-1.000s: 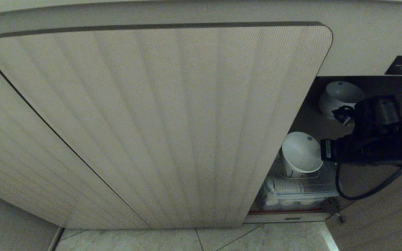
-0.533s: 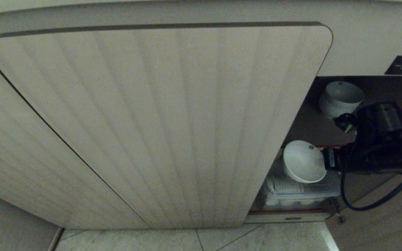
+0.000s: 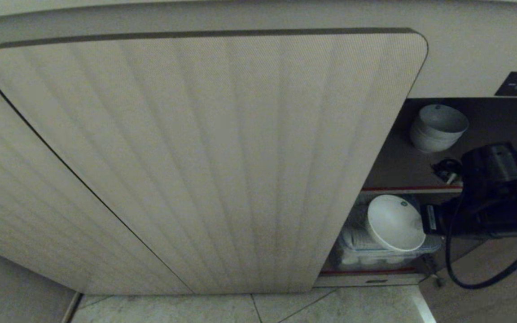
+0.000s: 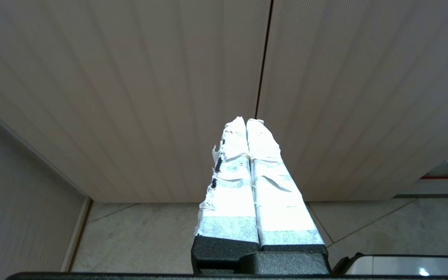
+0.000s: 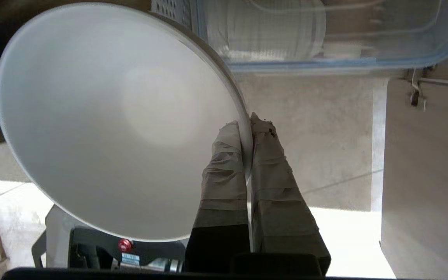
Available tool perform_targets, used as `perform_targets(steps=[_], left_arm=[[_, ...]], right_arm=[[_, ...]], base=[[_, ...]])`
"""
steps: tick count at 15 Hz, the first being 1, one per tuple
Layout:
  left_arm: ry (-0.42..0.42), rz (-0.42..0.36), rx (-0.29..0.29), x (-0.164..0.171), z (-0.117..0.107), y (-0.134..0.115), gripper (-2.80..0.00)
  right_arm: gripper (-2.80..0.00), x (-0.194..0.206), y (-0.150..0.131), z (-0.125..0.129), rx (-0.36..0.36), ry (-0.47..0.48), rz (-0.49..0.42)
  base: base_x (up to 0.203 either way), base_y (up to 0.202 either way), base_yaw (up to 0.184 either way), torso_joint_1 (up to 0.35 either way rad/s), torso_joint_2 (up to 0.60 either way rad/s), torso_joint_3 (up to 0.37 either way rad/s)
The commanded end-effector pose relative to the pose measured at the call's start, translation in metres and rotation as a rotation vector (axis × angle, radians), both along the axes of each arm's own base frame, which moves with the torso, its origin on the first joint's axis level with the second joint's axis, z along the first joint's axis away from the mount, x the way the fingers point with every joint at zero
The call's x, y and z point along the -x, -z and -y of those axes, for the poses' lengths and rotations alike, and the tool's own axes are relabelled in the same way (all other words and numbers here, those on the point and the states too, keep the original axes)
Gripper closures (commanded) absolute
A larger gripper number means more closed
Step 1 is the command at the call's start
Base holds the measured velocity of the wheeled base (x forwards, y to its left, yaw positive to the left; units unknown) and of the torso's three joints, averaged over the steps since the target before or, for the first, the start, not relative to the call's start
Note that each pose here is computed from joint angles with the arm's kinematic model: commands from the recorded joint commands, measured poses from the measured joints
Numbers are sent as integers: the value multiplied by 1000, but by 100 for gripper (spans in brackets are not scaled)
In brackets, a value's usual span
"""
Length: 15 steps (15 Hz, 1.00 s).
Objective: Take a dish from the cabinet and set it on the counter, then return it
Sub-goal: Place it on the table
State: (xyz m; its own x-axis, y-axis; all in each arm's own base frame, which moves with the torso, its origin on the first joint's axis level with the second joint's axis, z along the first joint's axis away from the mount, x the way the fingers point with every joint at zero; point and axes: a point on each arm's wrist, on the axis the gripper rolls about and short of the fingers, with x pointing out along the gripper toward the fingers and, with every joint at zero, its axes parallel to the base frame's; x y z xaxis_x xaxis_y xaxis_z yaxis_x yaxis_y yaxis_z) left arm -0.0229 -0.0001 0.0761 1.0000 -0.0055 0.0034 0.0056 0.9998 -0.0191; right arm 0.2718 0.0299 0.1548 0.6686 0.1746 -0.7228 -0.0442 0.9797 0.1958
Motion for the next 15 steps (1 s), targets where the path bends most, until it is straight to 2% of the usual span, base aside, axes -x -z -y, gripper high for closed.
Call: perform_targets(steps=[1, 15], left_arm=[[0, 0, 0, 0, 0, 0, 0], [2, 1, 1, 0, 0, 0, 0]], right_arm=[[0, 5, 2, 0, 1, -1, -12], [0, 41, -3, 3, 8, -25, -38]], base=[[0, 0, 0, 0, 0, 0], [0, 0, 0, 0, 0, 0]])
